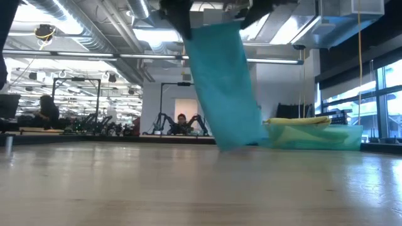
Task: Fold microfiber towels
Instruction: Fold the blue microfiber cloth
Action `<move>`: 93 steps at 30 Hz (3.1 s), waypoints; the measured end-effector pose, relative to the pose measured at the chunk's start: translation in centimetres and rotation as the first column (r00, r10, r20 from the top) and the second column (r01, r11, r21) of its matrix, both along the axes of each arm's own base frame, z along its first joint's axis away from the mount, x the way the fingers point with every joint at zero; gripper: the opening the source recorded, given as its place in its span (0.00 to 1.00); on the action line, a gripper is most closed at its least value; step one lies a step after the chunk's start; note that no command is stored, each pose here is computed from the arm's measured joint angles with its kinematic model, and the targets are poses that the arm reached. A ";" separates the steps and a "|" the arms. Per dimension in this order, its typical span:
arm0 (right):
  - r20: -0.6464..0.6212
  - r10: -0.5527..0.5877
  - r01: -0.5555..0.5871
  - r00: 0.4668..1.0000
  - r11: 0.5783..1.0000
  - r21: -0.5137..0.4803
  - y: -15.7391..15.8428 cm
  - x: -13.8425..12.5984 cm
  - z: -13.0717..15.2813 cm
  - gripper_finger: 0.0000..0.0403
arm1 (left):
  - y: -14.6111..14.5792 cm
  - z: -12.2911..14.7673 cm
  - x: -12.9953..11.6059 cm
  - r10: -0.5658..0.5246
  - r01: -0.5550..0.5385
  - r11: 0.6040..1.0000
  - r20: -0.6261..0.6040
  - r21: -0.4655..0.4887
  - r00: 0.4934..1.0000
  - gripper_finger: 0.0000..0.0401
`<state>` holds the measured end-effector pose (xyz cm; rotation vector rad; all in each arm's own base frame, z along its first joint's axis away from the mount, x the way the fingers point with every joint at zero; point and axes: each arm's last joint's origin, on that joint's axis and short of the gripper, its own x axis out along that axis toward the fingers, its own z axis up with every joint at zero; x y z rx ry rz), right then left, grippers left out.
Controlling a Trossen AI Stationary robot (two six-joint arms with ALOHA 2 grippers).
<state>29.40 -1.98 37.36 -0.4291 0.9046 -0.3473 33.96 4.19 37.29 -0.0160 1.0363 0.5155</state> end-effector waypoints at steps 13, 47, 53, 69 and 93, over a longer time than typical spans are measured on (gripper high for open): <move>0.021 0.197 -0.187 0.980 0.891 0.415 1.3 0.8 -2.1 0.01 | -1.7 -0.5 -0.8 -0.021 0.020 0.989 -0.004 -0.149 1.000 0.00; -0.012 0.056 -0.037 0.998 0.792 0.610 5.8 0.2 -16.2 0.01 | -6.3 -14.4 0.9 -0.066 0.083 0.955 0.067 -0.285 0.996 0.00; -0.068 -0.015 0.052 0.998 0.805 0.591 3.9 -0.1 -16.5 0.01 | -3.2 -14.1 1.6 -0.071 0.098 0.966 0.121 -0.240 0.990 0.00; -0.251 -0.118 0.246 0.961 0.775 0.581 2.8 -0.6 -18.6 0.01 | -0.3 -15.3 4.1 -0.188 0.240 0.952 0.254 -0.189 0.949 0.00; -0.408 -0.236 0.436 0.882 0.740 0.512 2.8 -2.4 -18.9 0.01 | 2.5 -17.8 7.1 -0.231 0.278 0.958 0.397 -0.066 0.888 0.00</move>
